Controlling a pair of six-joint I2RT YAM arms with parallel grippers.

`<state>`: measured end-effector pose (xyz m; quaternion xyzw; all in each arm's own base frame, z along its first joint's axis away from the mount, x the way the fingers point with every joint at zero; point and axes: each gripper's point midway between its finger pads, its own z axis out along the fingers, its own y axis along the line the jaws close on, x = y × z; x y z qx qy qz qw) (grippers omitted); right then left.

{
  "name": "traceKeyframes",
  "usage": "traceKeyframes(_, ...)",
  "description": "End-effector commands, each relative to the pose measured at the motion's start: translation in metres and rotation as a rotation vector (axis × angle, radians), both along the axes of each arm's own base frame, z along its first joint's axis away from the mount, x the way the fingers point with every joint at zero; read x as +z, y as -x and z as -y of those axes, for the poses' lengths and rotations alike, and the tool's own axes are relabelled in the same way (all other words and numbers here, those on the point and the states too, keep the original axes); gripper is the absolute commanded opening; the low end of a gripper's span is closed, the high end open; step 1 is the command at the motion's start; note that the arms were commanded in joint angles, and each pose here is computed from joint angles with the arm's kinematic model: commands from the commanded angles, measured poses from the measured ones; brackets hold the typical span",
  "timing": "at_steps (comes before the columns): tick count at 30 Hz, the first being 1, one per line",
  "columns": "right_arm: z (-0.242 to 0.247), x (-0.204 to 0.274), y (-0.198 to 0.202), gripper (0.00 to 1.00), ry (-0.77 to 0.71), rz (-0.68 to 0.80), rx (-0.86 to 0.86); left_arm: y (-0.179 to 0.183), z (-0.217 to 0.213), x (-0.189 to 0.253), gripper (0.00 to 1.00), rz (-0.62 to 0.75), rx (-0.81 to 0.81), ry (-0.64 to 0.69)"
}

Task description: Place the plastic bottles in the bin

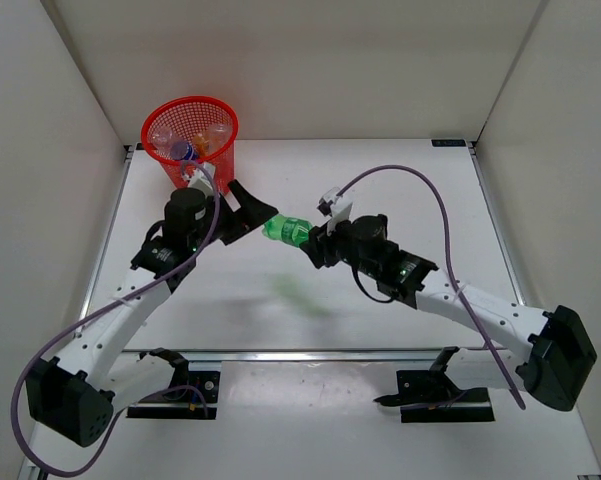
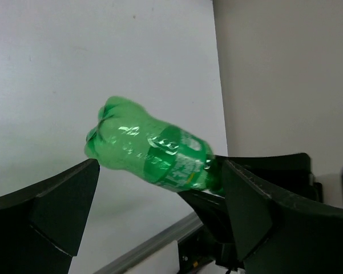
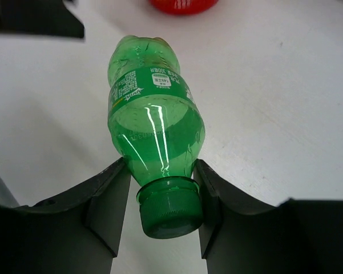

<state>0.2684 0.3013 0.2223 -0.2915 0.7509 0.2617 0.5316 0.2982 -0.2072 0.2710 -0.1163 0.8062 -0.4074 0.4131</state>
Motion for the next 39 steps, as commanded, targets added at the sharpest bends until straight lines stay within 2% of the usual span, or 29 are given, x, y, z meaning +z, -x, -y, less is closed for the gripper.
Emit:
traceKeyframes(1,-0.002,0.073,-0.015,0.00,-0.208,0.228,-0.147,0.008,0.017,-0.001,0.99,-0.047,-0.026,0.126)
traceKeyframes(7,-0.013,0.085,0.000,0.00,-0.332,0.255,-0.075,0.002,0.023,-0.011,0.99,-0.079,0.014,0.170)
traceKeyframes(11,-0.026,0.079,0.005,0.00,-0.350,0.244,-0.021,-0.004,0.028,-0.008,0.98,-0.079,0.024,0.184)
traceKeyframes(14,-0.038,0.090,0.020,0.00,-0.417,0.295,0.035,-0.012,0.030,-0.014,0.99,-0.096,0.045,0.181)
traceKeyframes(18,-0.057,0.083,0.021,0.00,-0.395,0.274,0.081,-0.017,0.032,-0.022,0.97,-0.111,0.039,0.208)
traceKeyframes(19,-0.058,0.083,0.023,0.00,-0.388,0.287,0.080,-0.018,0.030,-0.024,0.95,-0.118,0.052,0.192)
traceKeyframes(20,-0.058,0.086,0.023,0.00,-0.391,0.292,0.080,-0.018,0.028,-0.022,0.84,-0.113,0.060,0.188)
traceKeyframes(22,-0.060,0.080,0.021,0.00,-0.394,0.260,0.099,-0.020,0.023,-0.016,0.55,-0.069,0.057,0.176)
traceKeyframes(24,-0.056,0.072,0.013,0.01,-0.378,0.227,0.093,-0.022,0.017,-0.014,0.44,-0.060,0.070,0.174)
traceKeyframes(27,-0.049,0.072,0.006,0.27,-0.359,0.233,0.076,-0.024,0.009,-0.008,0.37,-0.038,0.087,0.157)
traceKeyframes(29,-0.051,0.075,0.014,0.62,-0.364,0.223,0.124,-0.029,0.001,-0.007,0.36,-0.032,0.104,0.133)
traceKeyframes(30,-0.052,0.071,0.015,0.69,-0.346,0.212,0.127,-0.035,-0.002,0.001,0.37,-0.011,0.110,0.129)
traceKeyframes(32,-0.046,0.075,0.017,1.00,-0.332,0.215,0.124,-0.048,-0.017,0.006,0.36,0.000,0.146,0.098)
traceKeyframes(34,-0.036,0.070,0.016,0.99,-0.307,0.187,0.091,-0.068,-0.037,0.017,0.36,0.042,0.220,0.045)
traceKeyframes(36,-0.014,0.062,0.008,0.99,-0.269,0.135,0.039,-0.093,-0.067,0.057,0.36,0.134,0.326,0.008)
traceKeyframes(37,-0.007,0.060,0.005,0.99,-0.267,0.115,0.015,-0.104,-0.078,0.059,0.37,0.145,0.364,-0.047)
traceKeyframes(39,0.022,0.040,-0.006,0.99,-0.209,0.042,-0.061,-0.123,-0.103,0.111,0.40,0.261,0.481,-0.119)
